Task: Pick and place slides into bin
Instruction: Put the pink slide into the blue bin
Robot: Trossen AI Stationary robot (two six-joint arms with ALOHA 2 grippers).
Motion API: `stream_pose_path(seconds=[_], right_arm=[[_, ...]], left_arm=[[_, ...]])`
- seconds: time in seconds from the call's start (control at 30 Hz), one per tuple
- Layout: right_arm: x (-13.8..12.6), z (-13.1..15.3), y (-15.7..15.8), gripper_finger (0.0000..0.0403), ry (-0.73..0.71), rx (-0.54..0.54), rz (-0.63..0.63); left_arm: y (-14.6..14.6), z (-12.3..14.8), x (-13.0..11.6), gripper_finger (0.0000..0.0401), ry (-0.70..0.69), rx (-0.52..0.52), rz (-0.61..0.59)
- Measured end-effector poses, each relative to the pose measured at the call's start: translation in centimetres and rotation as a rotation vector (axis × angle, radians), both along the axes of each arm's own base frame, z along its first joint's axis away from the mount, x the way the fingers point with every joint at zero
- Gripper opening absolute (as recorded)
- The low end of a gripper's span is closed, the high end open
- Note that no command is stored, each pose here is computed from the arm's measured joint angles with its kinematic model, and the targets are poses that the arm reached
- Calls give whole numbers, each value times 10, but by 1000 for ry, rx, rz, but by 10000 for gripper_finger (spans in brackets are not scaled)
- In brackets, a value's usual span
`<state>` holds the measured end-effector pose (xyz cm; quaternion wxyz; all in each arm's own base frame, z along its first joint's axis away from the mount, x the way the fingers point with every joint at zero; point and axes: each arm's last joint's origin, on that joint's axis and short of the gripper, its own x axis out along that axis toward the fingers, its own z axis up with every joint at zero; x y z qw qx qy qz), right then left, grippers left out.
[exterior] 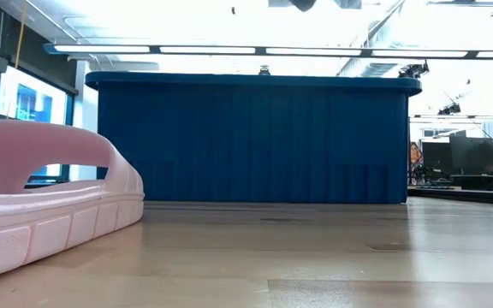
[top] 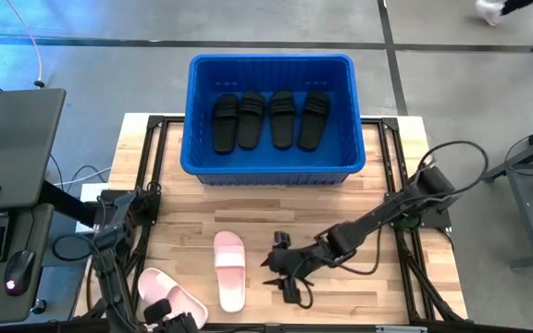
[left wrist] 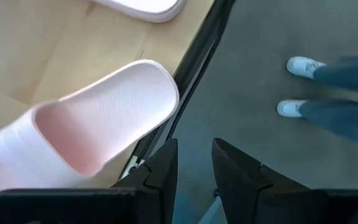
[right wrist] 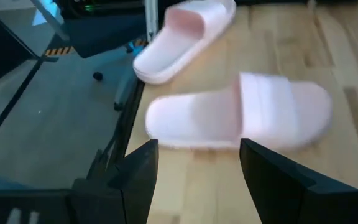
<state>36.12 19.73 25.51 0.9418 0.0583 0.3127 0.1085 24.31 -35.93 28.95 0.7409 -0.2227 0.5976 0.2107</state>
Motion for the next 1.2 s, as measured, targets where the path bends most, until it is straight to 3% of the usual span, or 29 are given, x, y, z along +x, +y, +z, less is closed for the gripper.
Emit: stream_pose_path(seconds=[0.17, 0.37, 0.67, 0.93, 1.2], right_arm=[[20, -26, 11, 215, -87, -32, 26], [37, -58, 15, 215, -174, -213, -6], [55, -90, 15, 215, -263, -353, 29], [70, -116, -7, 215, -204, -313, 8], [75, -119, -16, 215, -208, -321, -16]], left_arm=[[-3, -7, 2, 89, 5, -2, 84], [-3, -7, 2, 89, 1, -5, 103], [-3, -7, 2, 89, 1, -6, 108], [-2, -7, 2, 89, 3, -7, 109], [-2, -7, 2, 89, 3, -7, 109]])
